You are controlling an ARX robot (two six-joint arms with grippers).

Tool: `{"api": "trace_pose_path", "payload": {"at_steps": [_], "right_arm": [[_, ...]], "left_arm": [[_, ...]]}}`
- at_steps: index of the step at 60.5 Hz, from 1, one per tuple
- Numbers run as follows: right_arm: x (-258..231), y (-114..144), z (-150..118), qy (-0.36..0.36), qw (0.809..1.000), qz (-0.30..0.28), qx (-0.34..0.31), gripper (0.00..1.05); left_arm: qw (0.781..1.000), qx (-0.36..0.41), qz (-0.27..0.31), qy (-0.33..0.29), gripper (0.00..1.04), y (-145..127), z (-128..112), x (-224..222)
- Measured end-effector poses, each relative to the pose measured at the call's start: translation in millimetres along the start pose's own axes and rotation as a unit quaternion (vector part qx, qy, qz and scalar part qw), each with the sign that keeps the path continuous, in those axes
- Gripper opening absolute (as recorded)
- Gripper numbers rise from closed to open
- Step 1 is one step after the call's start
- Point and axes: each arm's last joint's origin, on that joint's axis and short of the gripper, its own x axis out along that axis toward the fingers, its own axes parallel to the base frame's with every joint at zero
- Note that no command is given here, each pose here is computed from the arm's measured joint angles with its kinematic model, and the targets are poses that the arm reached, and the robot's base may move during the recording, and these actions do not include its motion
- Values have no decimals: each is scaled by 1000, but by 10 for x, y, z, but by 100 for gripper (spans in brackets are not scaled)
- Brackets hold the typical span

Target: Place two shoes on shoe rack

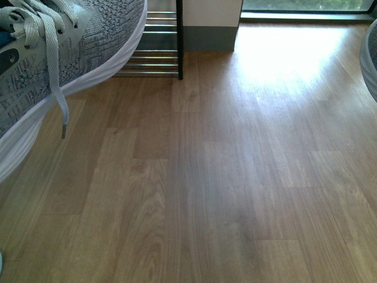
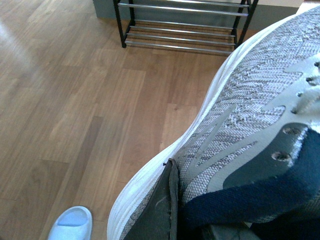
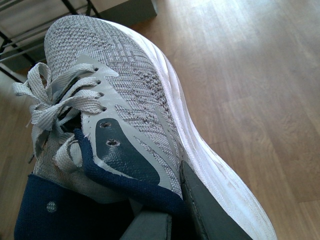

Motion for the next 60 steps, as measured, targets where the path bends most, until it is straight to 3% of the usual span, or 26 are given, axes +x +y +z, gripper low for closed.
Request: {"api": "trace_pose_path", "payload": {"at_steps": [60], "right_arm": [[0,-4,-8,1,1000,-1,1,1]], "left_arm": [[1000,2,1,1,2,-4,-5,1]]}}
